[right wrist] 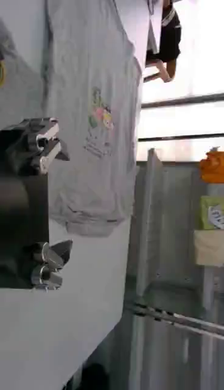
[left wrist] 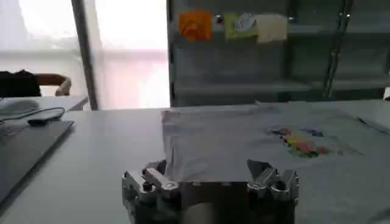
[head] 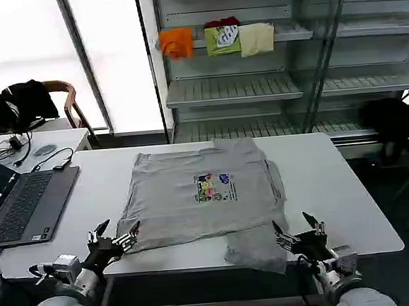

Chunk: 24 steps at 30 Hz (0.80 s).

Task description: Fold and organize the clothes.

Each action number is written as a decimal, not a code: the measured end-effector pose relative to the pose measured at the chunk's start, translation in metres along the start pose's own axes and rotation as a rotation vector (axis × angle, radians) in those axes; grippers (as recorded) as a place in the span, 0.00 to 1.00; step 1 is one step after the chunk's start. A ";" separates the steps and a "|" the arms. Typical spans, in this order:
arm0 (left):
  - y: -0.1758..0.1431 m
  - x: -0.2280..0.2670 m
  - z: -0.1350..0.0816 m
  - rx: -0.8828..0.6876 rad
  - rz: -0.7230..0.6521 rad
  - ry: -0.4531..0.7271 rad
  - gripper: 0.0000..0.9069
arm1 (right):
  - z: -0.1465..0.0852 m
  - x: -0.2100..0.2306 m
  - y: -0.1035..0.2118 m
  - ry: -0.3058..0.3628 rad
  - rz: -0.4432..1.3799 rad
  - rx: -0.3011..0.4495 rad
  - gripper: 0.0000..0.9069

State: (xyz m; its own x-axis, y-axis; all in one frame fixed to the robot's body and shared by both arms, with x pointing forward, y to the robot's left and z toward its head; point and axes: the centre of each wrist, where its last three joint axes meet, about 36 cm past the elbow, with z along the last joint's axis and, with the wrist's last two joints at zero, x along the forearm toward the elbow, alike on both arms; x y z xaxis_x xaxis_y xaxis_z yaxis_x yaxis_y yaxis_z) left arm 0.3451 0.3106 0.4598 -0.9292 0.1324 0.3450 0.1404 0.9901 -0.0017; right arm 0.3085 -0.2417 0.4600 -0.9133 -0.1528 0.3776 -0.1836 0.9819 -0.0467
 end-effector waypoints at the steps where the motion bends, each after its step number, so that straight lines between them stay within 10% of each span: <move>1: 0.000 0.000 0.002 -0.002 -0.003 0.009 1.00 | 0.002 0.000 0.001 0.006 -0.002 0.000 1.00; 19: 0.001 0.005 0.027 -0.023 -0.061 0.098 1.00 | 0.023 -0.002 0.025 0.079 -0.041 0.026 0.99; 24: 0.001 0.006 0.030 -0.025 -0.060 0.109 1.00 | 0.027 -0.002 0.026 0.088 -0.044 0.035 0.71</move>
State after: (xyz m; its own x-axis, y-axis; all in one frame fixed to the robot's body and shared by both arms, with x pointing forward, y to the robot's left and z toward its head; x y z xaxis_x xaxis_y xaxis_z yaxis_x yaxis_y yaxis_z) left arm 0.3291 0.3135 0.4335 -0.8937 0.0654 0.4440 0.0951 0.9944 0.0451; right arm 0.2958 -0.2186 0.4336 -0.8689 -0.1833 0.4597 -0.2366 0.9697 -0.0605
